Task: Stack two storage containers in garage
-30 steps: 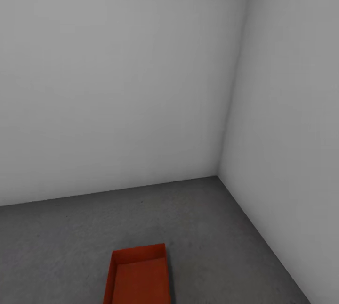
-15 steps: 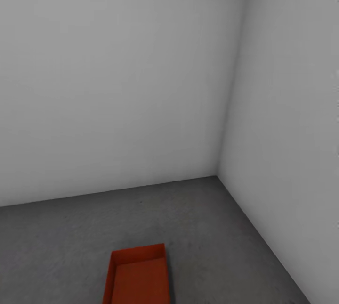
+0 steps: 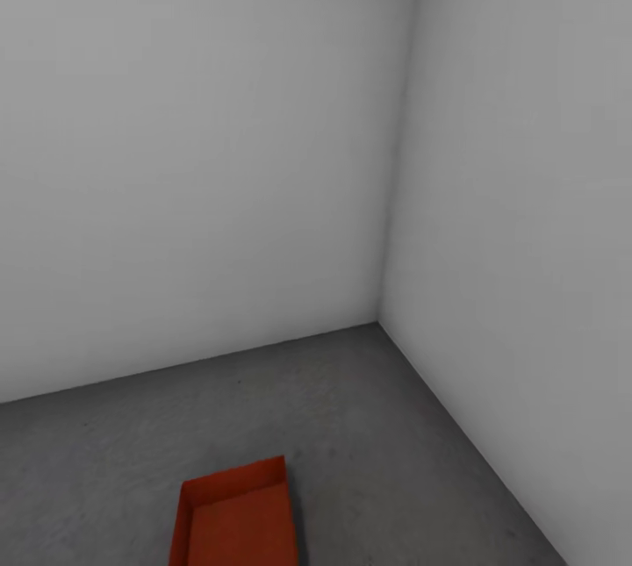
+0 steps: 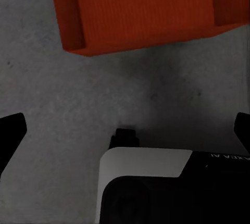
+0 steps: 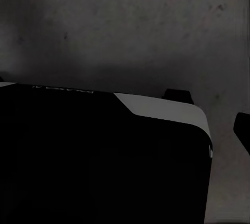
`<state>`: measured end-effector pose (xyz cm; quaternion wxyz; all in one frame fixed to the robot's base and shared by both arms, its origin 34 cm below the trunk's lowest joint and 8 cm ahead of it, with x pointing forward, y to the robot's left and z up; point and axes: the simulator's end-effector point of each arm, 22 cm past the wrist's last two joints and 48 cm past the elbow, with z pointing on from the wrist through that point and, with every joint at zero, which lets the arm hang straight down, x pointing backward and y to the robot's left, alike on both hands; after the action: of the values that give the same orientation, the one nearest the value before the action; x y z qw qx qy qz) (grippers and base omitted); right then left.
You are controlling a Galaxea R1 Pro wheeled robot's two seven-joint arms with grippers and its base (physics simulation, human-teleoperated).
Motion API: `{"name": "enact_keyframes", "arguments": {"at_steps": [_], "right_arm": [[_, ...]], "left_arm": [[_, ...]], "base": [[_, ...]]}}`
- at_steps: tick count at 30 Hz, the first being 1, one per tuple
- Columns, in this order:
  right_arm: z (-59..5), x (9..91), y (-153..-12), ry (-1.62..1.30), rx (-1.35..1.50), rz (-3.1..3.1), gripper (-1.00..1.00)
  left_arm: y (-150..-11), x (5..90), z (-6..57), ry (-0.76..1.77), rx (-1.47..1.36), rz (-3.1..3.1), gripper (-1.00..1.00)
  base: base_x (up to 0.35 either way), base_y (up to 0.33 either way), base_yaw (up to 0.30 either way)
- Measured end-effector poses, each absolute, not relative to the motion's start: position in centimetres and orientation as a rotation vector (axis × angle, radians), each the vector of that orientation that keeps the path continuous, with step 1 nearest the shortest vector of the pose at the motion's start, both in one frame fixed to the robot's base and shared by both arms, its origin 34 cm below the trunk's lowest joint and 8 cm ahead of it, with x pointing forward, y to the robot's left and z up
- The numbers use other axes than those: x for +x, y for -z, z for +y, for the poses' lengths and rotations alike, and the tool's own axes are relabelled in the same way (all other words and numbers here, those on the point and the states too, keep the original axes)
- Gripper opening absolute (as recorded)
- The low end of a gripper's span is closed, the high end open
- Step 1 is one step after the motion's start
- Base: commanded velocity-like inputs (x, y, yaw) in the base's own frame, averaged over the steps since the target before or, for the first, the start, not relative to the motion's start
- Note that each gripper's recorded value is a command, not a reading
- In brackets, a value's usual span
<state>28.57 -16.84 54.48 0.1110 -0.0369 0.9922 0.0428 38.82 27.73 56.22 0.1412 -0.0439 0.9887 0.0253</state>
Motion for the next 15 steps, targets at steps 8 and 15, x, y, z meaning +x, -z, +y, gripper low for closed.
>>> {"name": "enact_keyframes", "arguments": {"at_steps": [8, 15], "right_arm": [[-16.84, 28.58, -54.49, -0.126, -0.108, 2.914, 1.0], [-16.83, 28.55, -54.48, -0.126, -0.108, 2.915, 1.0]], "left_arm": [[-56.22, 38.81, 27.74, -0.074, -0.126, 2.855, 1.0], [-56.22, 38.81, 27.79, -0.075, -0.127, 2.855, 1.0]], "base": [[0.0, 0.0, -0.245], [0.0, 0.0, -0.245]]}}
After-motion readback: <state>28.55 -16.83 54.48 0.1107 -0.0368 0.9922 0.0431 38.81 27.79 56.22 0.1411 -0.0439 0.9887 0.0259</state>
